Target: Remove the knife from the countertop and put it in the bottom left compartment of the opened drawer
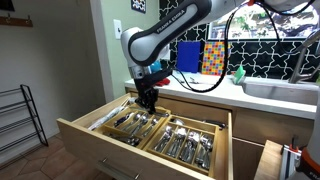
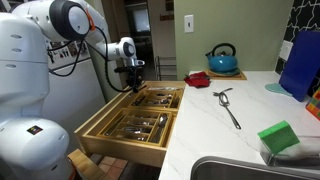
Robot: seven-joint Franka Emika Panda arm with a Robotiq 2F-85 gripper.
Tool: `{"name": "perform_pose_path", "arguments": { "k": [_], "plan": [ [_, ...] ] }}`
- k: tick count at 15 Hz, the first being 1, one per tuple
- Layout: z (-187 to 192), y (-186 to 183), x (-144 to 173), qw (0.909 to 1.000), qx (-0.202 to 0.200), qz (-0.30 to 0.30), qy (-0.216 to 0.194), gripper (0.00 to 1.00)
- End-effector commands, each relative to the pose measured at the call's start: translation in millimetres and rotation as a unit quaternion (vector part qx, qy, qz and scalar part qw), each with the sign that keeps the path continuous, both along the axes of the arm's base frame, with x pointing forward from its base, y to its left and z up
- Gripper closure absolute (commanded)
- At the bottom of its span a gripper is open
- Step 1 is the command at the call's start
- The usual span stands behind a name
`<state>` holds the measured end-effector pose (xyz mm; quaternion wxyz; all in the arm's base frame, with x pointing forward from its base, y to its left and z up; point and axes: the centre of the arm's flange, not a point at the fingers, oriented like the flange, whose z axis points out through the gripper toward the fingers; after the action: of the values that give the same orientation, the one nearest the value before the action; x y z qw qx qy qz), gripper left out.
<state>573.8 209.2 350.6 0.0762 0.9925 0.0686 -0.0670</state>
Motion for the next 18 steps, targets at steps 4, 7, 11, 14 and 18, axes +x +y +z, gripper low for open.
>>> {"name": "perform_pose_path", "arguments": {
  "k": [4,7,11,14,18],
  "plan": [
    [-3,5,7,0.9999,0.001,0.011,0.003,0.93],
    [-16,37,36,0.9971,0.021,0.068,0.027,0.93],
    [-48,79,64,0.9898,0.045,0.121,0.062,0.93],
    [-72,91,84,0.9861,0.057,0.127,0.090,0.93],
    [-91,94,113,0.9855,0.057,0.126,0.098,0.93]
  ]
}}
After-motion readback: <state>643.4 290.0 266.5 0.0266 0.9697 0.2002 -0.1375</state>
